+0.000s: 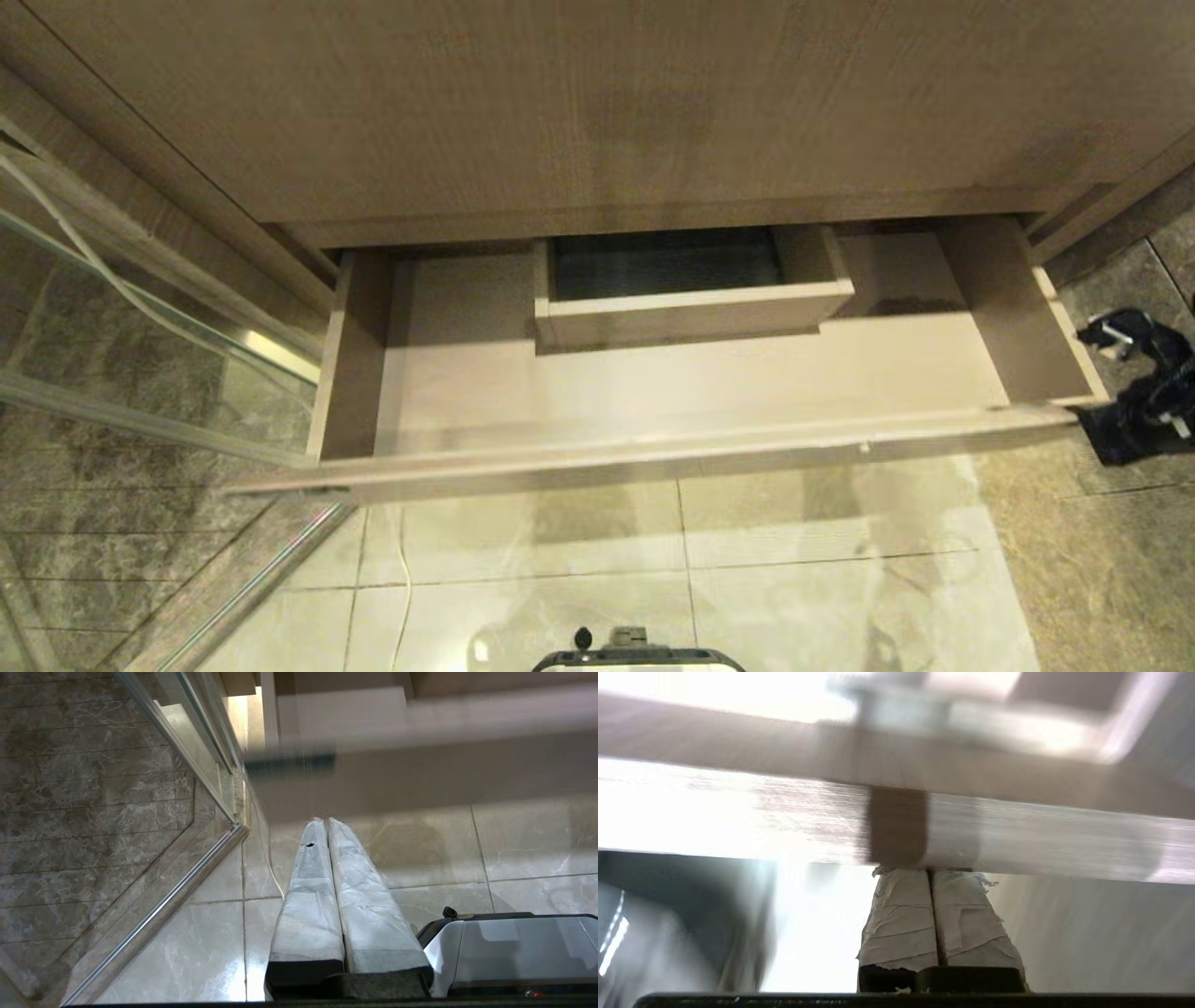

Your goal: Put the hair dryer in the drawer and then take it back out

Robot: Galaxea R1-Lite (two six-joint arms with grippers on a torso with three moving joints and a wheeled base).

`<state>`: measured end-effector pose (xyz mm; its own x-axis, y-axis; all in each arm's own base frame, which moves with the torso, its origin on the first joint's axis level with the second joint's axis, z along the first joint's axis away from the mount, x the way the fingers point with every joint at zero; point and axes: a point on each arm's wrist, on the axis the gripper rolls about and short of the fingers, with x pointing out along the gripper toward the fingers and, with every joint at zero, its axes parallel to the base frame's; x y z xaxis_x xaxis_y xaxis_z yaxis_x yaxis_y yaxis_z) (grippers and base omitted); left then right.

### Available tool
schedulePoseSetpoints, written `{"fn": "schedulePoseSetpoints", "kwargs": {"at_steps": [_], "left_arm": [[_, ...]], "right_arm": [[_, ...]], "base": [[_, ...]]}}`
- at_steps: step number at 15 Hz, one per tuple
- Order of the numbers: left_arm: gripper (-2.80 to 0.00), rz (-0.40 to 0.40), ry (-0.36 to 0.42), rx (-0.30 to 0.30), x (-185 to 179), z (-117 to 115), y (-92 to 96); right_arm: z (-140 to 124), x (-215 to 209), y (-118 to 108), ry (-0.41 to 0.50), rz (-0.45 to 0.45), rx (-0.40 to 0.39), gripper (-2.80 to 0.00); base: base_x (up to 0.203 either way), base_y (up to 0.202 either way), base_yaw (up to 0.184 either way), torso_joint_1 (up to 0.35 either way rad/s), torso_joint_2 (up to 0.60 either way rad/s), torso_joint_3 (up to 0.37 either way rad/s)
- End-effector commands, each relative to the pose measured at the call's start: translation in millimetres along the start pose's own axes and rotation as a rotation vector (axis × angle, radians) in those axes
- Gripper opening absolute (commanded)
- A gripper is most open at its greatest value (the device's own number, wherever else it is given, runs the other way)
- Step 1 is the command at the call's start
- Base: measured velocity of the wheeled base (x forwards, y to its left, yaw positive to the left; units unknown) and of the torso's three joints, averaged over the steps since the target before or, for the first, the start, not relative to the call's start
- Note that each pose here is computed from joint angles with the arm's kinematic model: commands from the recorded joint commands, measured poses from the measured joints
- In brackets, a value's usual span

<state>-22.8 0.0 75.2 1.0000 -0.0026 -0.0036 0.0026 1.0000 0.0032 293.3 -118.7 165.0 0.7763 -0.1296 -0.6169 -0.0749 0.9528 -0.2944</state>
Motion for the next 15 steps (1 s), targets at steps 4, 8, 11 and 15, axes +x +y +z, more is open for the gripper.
{"fn": "schedulePoseSetpoints", "kwargs": {"at_steps": [4,8,11,15], "left_arm": [[-2.8,-0.001,0.0,0.0,0,0,0.0],[-2.8,-0.001,0.001,0.0,0,0,0.0],[-2.8,-0.001,0.0,0.0,0,0,0.0],[-2.8,-0.001,0.0,0.0,0,0,0.0]], "right_arm": [[76,18,-12,-0.439,-0.128,0.022,-2.8],[63,-33,-4,-0.415,-0.132,0.015,-2.8],[39,-87,12,-0.402,-0.141,0.019,-2.8],[8,-168,45,-0.465,-0.139,0.009,-2.8]], "base": [[0.0,0.0,0.0,0.0,0.0,0.0],[0.0,0.0,0.0,0.0,0.0,0.0],[0.0,0.0,0.0,0.0,0.0,0.0],[0.0,0.0,0.0,0.0,0.0,0.0]]}}
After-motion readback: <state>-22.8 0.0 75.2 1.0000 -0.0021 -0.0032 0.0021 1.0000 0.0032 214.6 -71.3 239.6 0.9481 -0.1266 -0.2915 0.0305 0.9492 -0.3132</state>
